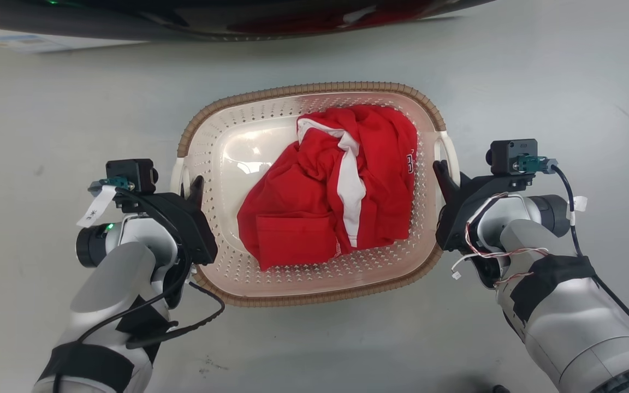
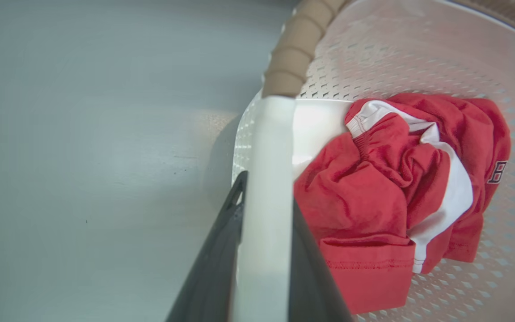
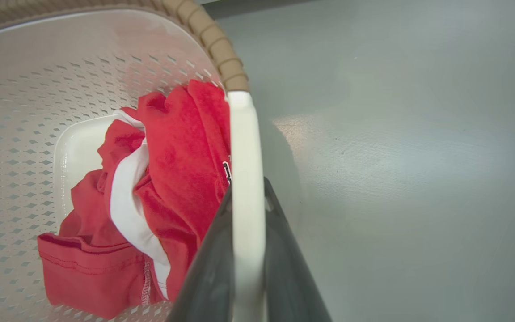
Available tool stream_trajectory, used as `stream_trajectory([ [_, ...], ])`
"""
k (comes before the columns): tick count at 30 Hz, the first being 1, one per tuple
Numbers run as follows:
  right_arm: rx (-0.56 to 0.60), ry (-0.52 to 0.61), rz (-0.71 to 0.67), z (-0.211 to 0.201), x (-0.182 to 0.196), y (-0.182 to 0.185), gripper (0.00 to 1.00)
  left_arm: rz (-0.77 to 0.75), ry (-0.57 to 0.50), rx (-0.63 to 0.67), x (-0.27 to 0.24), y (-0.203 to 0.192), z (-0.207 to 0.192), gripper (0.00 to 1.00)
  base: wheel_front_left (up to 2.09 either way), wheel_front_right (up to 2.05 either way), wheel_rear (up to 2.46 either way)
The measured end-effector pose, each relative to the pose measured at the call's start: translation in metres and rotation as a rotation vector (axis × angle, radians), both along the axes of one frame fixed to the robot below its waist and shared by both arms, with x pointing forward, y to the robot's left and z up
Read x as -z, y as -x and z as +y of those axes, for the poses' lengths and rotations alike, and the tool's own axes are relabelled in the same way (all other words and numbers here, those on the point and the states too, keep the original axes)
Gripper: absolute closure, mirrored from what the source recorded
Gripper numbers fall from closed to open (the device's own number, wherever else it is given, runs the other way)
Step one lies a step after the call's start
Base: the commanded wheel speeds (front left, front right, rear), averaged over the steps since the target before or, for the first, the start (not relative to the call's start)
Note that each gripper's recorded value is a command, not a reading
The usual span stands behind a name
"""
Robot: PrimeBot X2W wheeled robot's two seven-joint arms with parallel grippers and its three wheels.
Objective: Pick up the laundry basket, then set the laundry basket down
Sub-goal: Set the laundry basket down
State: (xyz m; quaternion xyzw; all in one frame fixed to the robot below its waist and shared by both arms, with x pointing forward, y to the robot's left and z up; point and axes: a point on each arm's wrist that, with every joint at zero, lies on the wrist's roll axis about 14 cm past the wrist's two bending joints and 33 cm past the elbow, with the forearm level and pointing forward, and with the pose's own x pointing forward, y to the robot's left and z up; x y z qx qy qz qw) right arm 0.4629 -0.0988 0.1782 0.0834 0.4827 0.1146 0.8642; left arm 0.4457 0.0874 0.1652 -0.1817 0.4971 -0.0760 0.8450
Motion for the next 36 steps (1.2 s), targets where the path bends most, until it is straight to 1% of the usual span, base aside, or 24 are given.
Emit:
stream_trajectory([
  [6,0.000,-0.001,0.001,0.002,0.010,-0.001,1.00,-0.009,-0.011,-0.006,0.008,-0.003,0.003,1.00,0.00,0.00,0.00],
  [15,-0.011,0.006,0.006,0.002,0.012,0.002,1.00,-0.001,-0.018,-0.001,0.010,-0.002,0.003,1.00,0.00,0.00,0.00],
  [16,-0.012,0.001,-0.002,0.003,0.011,0.001,0.83,0.001,-0.018,-0.002,0.010,-0.002,0.003,1.00,0.00,0.00,0.00],
  [17,-0.014,-0.005,-0.013,0.004,0.010,-0.001,0.00,0.001,-0.018,-0.006,0.010,-0.002,0.003,0.72,0.00,0.00,0.00],
  [18,-0.031,-0.008,-0.024,0.006,0.008,-0.002,0.00,0.000,-0.012,-0.015,0.009,-0.002,0.004,0.06,0.00,0.00,0.00],
  [19,-0.034,-0.007,-0.035,0.005,0.007,-0.004,0.00,0.002,-0.014,-0.015,0.009,-0.002,0.005,0.00,0.00,0.00,0.00],
  [23,-0.033,-0.005,-0.075,0.001,0.001,-0.014,0.00,-0.003,-0.021,-0.017,0.008,-0.003,0.008,0.00,0.00,0.00,0.00],
  [36,-0.032,-0.007,-0.156,0.001,-0.023,-0.023,0.00,-0.061,-0.042,-0.037,-0.014,-0.010,0.019,0.00,0.00,0.00,0.00],
])
